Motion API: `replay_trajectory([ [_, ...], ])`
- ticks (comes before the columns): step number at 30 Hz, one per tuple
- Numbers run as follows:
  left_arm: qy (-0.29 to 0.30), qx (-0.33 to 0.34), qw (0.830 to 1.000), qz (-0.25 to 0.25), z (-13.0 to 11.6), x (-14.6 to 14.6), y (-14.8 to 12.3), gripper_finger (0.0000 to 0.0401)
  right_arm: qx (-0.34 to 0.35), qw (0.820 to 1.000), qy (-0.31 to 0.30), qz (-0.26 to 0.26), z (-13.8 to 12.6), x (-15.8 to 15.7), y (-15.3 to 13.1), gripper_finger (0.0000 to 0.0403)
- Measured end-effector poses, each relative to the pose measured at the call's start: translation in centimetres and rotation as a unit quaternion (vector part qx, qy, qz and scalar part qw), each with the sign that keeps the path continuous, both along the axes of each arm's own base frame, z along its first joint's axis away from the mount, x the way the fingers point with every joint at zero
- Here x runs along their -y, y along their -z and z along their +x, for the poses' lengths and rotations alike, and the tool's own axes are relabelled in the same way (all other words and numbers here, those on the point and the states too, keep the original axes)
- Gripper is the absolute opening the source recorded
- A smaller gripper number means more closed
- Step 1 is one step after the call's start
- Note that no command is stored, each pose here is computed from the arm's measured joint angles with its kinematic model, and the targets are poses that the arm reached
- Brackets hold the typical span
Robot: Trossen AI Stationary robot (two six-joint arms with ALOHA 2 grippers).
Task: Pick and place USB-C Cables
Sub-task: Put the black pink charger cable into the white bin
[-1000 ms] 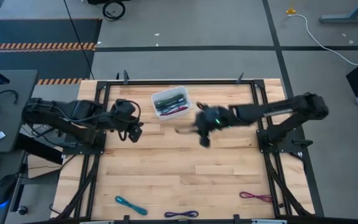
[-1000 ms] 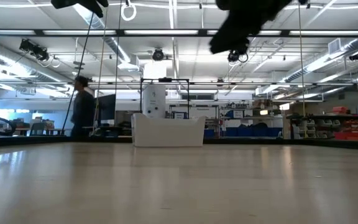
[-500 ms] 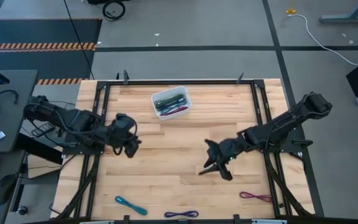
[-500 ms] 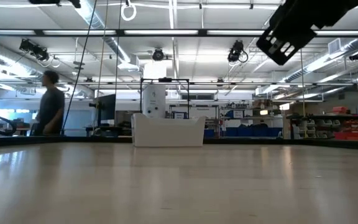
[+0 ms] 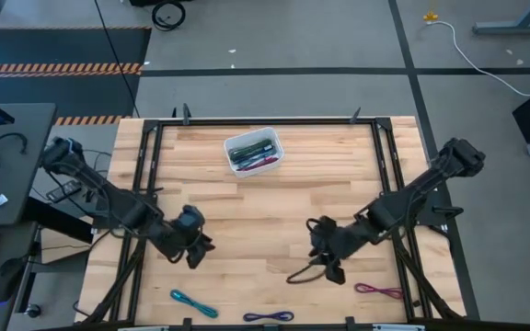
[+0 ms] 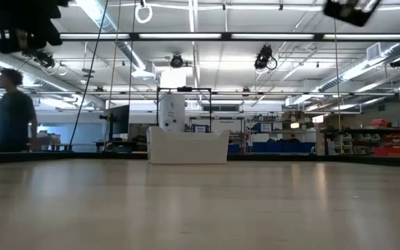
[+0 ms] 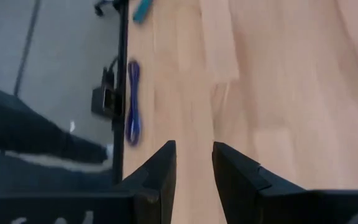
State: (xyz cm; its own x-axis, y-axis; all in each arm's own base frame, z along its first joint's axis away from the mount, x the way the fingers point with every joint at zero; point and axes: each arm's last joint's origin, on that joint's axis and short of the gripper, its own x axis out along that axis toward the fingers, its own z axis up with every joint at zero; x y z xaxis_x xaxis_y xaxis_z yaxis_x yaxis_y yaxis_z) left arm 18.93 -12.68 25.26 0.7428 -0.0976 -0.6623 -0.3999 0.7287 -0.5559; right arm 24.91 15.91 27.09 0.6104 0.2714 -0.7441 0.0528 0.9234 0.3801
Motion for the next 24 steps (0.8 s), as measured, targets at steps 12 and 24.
replay_trajectory([
  [12, -0.011, 0.086, 0.996, -0.017, 0.4, 0.1, 2.3, 0.0126, -0.233, 0.972, -0.034, 0.015, -7.9, -5.7, 2.7, 0.0181],
  [24, -0.045, 0.116, 0.992, -0.007, 0.6, 0.0, 1.9, 0.0125, -0.329, 0.937, -0.064, -0.103, -9.4, -9.2, 10.8, 0.0236],
])
